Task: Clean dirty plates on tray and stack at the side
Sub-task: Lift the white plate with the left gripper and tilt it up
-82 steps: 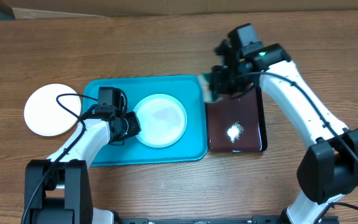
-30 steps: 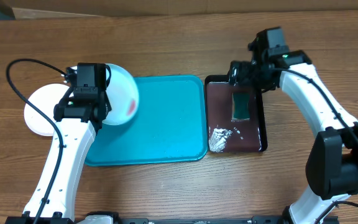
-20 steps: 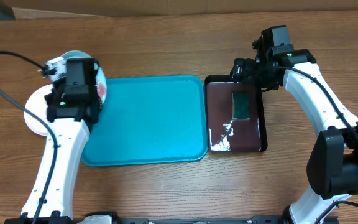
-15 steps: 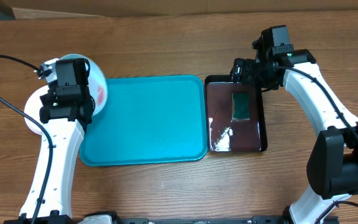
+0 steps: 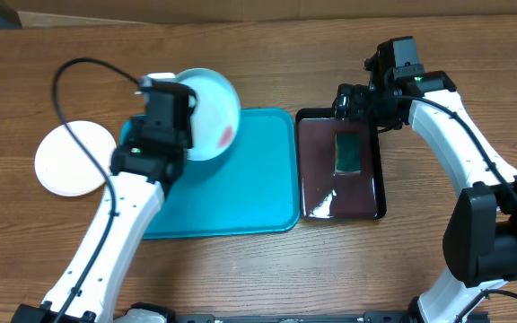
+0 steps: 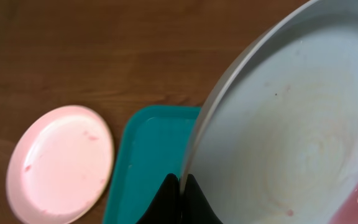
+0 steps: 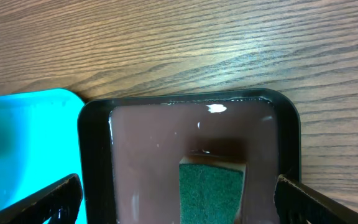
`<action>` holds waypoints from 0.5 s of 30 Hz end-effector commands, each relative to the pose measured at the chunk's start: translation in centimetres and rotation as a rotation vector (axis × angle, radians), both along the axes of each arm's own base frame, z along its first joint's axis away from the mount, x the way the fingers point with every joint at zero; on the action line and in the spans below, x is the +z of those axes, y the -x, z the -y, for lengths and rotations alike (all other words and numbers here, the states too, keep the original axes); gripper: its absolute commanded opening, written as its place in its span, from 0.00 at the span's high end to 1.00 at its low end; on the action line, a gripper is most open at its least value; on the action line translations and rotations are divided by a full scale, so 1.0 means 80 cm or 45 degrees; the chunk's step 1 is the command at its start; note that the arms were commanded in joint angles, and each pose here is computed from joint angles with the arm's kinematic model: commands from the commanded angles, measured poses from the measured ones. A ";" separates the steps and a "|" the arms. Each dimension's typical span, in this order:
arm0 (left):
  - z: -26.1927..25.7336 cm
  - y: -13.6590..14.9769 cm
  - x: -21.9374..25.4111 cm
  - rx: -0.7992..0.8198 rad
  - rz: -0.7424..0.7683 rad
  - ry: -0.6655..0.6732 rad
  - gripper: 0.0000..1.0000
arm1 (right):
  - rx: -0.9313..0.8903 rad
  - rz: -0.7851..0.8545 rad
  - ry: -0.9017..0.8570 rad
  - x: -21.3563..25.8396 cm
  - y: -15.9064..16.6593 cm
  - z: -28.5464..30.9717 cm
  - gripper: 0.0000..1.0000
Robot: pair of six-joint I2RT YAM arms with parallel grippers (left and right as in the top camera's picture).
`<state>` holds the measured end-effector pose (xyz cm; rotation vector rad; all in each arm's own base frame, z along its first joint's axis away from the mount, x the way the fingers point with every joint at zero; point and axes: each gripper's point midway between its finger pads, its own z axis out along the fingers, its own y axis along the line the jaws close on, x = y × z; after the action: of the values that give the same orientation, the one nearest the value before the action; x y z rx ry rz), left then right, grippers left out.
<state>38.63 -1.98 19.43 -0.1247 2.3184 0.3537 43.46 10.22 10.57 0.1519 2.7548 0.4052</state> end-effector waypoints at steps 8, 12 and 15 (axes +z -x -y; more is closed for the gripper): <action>0.119 -0.003 0.047 -0.251 0.201 0.114 0.96 | -0.117 0.135 -0.015 0.024 -0.036 0.035 0.00; 0.163 0.002 0.058 -0.352 0.260 0.150 0.96 | -0.379 0.128 -0.058 0.026 -0.046 0.113 0.00; 0.190 0.004 0.067 -0.411 0.305 0.179 0.96 | -0.514 0.097 -0.044 0.021 -0.038 0.175 0.00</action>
<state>38.41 -15.75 22.53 0.1459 2.1391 0.0697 46.47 0.75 11.49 0.5101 2.6105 0.3811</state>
